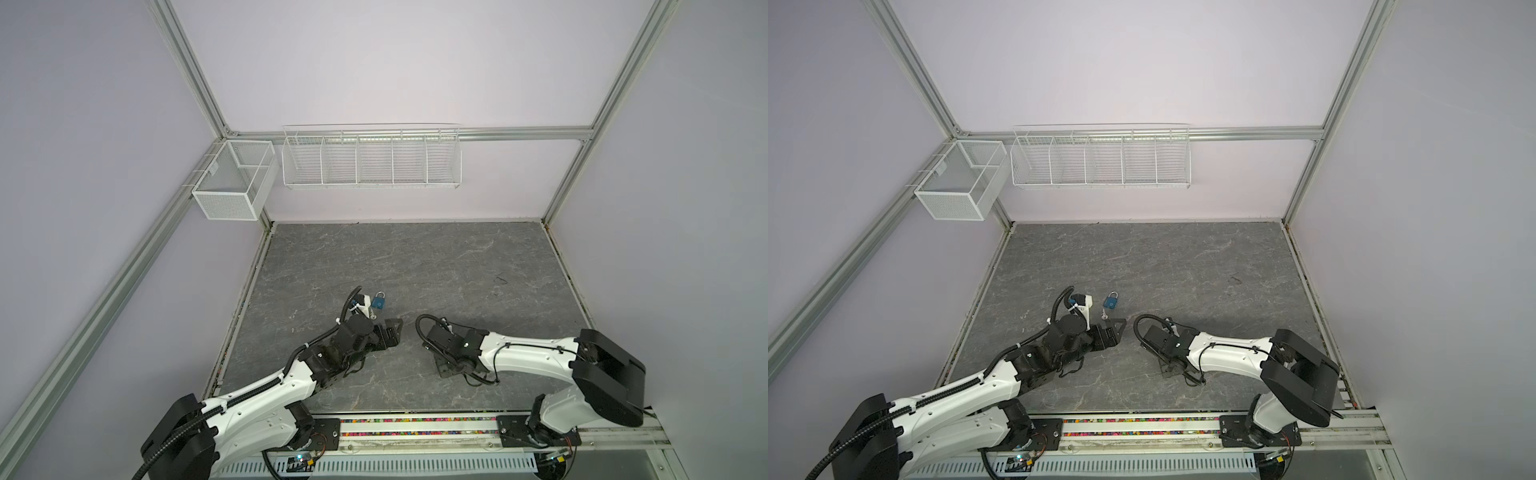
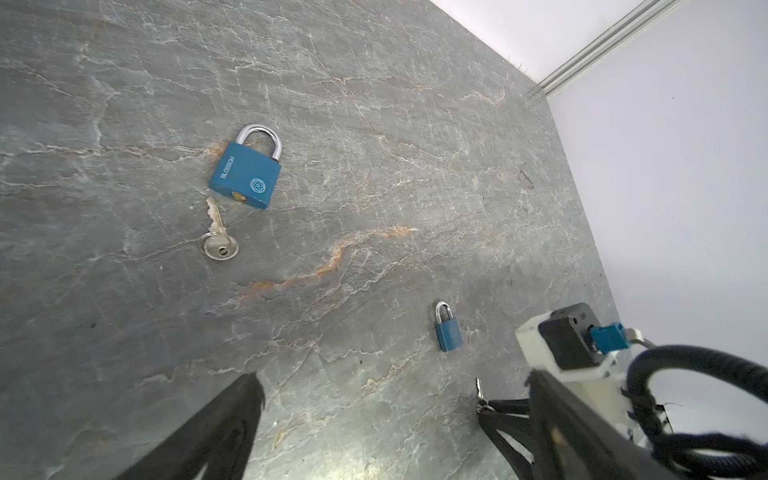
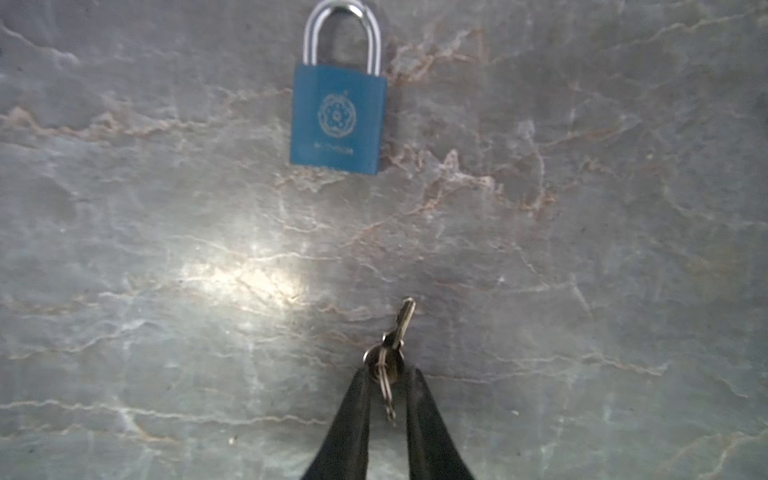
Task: Unlock with the key
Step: 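Lower the right gripper onto the small key ring and close it, then lift the key with the right gripper while the left gripper rotates upward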
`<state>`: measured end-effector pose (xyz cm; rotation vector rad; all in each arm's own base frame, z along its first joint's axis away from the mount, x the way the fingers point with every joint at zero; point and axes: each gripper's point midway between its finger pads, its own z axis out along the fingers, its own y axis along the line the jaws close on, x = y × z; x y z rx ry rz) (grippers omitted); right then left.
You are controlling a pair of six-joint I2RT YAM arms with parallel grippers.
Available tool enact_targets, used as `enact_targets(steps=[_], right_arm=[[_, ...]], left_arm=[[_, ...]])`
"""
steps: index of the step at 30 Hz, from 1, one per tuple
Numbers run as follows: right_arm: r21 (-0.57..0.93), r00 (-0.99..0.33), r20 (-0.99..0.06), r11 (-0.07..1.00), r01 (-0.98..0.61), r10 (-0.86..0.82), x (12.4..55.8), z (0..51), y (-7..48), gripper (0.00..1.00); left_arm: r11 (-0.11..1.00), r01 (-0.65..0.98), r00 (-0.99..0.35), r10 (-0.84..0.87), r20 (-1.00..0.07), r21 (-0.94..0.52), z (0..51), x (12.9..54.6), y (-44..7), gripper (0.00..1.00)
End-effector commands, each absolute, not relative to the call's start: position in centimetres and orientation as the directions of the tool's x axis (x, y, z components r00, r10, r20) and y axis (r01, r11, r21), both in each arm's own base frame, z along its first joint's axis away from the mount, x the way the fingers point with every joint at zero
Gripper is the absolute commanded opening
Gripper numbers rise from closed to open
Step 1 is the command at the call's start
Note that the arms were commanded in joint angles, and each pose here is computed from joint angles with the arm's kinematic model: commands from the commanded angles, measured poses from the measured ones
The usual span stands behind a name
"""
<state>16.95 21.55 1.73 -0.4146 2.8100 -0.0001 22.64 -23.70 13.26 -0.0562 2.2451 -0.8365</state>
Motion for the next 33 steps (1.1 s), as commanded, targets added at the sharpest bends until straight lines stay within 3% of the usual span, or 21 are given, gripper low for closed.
enact_targets(steps=[1,18,33], right_arm=[[-0.085,-0.913,-0.286,0.957,-0.279,-0.292,16.5,1.6,20.2,0.17],[-0.091,-0.891,-0.324,0.947,-0.307,-0.320,16.9,2.2,20.1,0.06],[-0.078,-0.722,-0.542,0.881,-0.467,-0.431,19.0,9.6,21.6,0.06]], left_arm=[[0.771,0.200,-0.731,-0.293,-0.616,-0.604,14.0,22.8,-24.3,0.99],[0.746,0.189,-0.732,-0.326,-0.598,-0.638,14.7,22.7,-24.3,0.99],[0.657,0.170,-0.706,-0.438,-0.556,-0.734,18.5,22.4,-23.9,0.99]])
